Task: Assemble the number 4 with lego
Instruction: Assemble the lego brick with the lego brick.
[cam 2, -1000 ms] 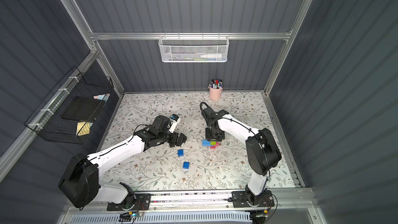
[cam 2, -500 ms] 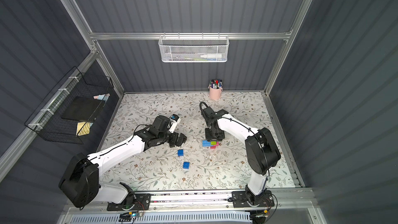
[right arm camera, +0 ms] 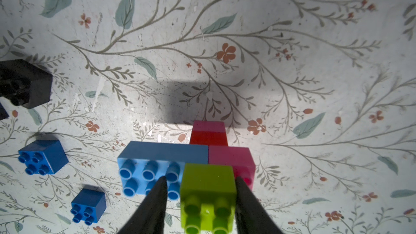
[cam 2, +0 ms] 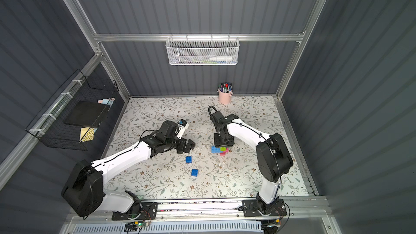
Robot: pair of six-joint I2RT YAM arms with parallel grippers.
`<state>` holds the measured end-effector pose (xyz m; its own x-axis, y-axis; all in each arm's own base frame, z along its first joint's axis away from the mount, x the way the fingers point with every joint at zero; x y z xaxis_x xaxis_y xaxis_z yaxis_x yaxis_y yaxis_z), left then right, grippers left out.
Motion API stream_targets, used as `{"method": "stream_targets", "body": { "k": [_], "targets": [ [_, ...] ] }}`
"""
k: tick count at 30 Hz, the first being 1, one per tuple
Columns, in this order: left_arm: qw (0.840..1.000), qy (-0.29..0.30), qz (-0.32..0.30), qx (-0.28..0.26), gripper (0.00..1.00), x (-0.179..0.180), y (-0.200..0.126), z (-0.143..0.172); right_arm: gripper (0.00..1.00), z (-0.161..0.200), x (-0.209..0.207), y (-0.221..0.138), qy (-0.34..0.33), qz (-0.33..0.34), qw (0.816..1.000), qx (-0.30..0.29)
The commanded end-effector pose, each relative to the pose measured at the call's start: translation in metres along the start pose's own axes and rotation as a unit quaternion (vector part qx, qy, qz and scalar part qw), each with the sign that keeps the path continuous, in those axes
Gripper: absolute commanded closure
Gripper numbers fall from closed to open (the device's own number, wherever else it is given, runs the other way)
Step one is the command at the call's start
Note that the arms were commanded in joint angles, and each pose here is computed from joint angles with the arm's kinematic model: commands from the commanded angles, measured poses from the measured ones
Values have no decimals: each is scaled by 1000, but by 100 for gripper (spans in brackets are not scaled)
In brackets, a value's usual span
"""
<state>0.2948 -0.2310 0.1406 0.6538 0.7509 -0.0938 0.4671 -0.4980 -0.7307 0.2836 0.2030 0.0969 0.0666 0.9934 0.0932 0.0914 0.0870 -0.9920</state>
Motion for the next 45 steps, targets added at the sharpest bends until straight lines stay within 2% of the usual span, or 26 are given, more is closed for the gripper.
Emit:
{"method": "stream_targets", "body": {
  "k": [1,20,26,31,35,39,41,45],
  "targets": [
    [1000,6,-7,0,1,3,-3,-1,50,1,-1,6,7,8,1000,9],
    [1000,10,-8,-7,1,3,-8,-6,45,0,-6,-21,12,10,1000,-13],
    [1000,9,-11,-3,1,3,-11,-4,40,-2,-4,-44,12,-7,999,-37],
    [1000,-2,-27,11,1,8,-17,7,37,9,2,-67,2,-46,998,-50],
    [998,-40,-36,19,1,19,-22,19,36,27,18,-74,-46,-83,994,-53],
    [996,-77,-45,21,1,31,-26,31,34,46,36,-67,-115,-80,989,-45],
    [994,-97,-52,23,1,39,-28,36,34,56,46,-60,-147,-76,986,-21],
    [990,-126,-54,23,1,53,-34,39,33,78,75,-45,-237,-72,969,4]
  ]
}}
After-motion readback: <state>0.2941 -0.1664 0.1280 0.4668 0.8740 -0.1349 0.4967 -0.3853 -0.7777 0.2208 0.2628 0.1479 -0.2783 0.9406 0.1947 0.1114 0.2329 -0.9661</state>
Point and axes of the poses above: each gripper's point midway between its finger pads, its own y axis out along the fingers, its own x axis along the line the jaws close on, z = x × y, the point moved 2 cm from there along -y, back along the fingers, and after that the axes turned 10 degrees about y, right-handed, at the moved point
